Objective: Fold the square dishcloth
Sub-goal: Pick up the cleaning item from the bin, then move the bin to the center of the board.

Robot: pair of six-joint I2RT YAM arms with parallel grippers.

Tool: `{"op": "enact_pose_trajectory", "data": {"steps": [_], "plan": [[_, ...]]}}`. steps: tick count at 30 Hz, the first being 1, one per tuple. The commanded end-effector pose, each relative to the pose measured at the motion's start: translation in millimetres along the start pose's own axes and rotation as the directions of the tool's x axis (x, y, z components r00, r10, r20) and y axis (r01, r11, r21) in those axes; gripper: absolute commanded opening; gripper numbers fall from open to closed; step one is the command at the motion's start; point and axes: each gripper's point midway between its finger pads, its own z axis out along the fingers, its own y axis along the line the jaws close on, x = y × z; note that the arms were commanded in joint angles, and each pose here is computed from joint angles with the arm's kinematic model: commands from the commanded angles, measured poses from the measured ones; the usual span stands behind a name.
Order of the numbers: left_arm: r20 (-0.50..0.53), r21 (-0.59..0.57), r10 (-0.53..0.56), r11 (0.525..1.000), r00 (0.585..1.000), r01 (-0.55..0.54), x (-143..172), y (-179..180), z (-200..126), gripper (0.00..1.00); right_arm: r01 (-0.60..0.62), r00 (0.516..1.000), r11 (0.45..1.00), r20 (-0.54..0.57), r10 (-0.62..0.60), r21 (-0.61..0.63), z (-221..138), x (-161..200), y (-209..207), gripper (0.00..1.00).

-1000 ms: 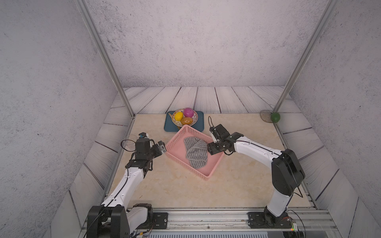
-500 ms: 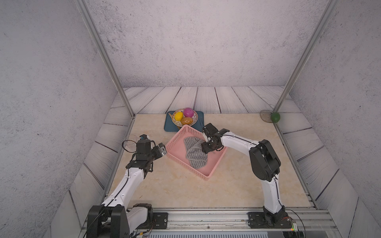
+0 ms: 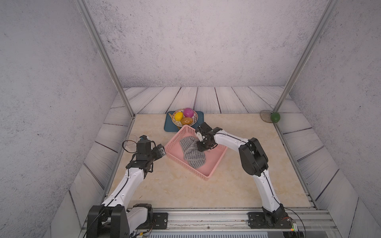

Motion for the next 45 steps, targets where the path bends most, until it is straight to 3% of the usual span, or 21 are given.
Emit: {"op": "enact_pose_trajectory", "data": {"steps": [1,5,10,17,24,31,36,38,41,45], "plan": [[-0.007,-0.002,-0.004,1.0,1.0,0.004,-5,-4,-2,0.85,0.003,0.999,0.996,-0.033,-0.006,-0.084,8,1,30,0.1],[-0.012,0.004,-0.006,1.0,1.0,0.006,-8,-7,-6,0.79,0.025,0.999,0.992,-0.033,-0.029,-0.12,9,-7,51,0.02],[-0.002,0.024,-0.002,1.0,1.0,0.002,-16,-14,-14,0.74,0.049,0.999,0.992,-0.001,-0.049,-0.12,-10,-22,64,0.0],[0.015,0.125,0.02,0.992,1.0,-0.022,-27,-40,-30,0.67,0.081,0.989,0.997,0.127,-0.081,0.007,-86,-44,54,0.0],[0.068,0.19,0.142,0.97,0.988,-0.152,-31,-83,-52,0.67,0.017,0.958,0.977,0.277,-0.078,0.215,-167,-41,20,0.0],[0.082,0.27,0.24,0.929,0.967,-0.254,-23,-126,-63,0.67,-0.164,0.906,0.864,0.42,-0.059,0.476,-243,-14,-38,0.0],[0.075,0.304,0.293,0.904,0.953,-0.302,-15,-146,-62,0.67,-0.329,0.856,0.707,0.515,-0.057,0.626,-290,16,-87,0.0],[0.067,0.317,0.297,0.899,0.953,-0.302,-13,-150,-61,0.68,-0.38,0.85,0.671,0.526,-0.018,0.637,-299,28,-107,0.0],[0.059,0.335,0.294,0.895,0.954,-0.296,-10,-155,-59,0.72,-0.438,0.851,0.656,0.519,0.082,0.615,-293,42,-139,0.0],[0.059,0.339,0.299,0.891,0.952,-0.301,-10,-157,-58,0.72,-0.463,0.859,0.69,0.474,0.194,0.557,-267,47,-170,0.0]]}}
